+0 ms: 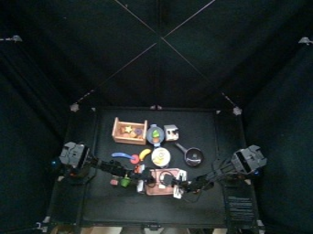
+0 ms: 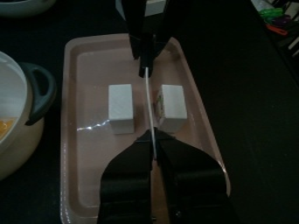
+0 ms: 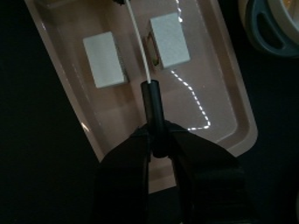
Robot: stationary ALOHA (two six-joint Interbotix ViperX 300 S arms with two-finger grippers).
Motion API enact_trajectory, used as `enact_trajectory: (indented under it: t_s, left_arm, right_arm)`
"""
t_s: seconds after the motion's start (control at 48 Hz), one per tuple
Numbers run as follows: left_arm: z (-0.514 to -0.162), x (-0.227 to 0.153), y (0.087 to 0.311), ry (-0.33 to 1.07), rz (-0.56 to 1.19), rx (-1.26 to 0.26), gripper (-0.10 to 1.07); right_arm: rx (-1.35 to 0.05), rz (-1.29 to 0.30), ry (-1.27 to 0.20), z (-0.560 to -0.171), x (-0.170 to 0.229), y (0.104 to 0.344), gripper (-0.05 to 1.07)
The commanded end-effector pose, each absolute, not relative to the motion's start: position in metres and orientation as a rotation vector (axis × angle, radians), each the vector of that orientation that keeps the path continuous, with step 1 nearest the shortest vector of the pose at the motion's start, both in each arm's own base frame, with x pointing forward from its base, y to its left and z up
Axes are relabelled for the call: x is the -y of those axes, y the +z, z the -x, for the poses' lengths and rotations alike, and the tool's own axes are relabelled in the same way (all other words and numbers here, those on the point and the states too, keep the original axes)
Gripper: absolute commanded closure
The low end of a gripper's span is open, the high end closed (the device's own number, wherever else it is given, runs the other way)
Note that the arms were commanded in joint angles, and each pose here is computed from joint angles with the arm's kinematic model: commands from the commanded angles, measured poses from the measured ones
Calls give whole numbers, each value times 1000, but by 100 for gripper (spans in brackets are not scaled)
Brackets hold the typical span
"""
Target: Place pairing knife back in holder
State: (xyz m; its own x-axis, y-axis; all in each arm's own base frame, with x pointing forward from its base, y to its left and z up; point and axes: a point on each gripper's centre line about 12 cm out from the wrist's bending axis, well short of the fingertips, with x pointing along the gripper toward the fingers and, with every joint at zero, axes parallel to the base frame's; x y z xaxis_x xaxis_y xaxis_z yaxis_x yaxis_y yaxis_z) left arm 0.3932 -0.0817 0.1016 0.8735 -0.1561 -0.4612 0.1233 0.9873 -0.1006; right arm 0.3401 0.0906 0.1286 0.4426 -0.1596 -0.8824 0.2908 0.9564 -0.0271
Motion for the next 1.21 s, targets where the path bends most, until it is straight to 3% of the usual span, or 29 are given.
enact_trajectory:
  t_s: [0.0,0.208,0.333,0.417,0.958,1.188]
  left_arm:
    - [-397,89,120,-169,70,-431,55]
    - [-398,89,131,-168,81,-400,48]
    - [-396,87,141,-164,88,-376,23]
    - [-391,84,150,-163,86,-355,14]
    - [-327,4,217,23,124,-112,14]
    - [-301,-18,234,83,119,-53,14]
  right_arm:
    - [-1018,-163,-273,-348,-89,150,53]
    - [-988,-174,-261,-350,-91,162,53]
    - [-972,-188,-265,-348,-90,171,53]
    - [-977,-215,-295,-343,-87,181,53]
    - [-1001,-460,-448,-325,-63,238,53]
    - [-1048,-734,-563,-319,-34,270,53]
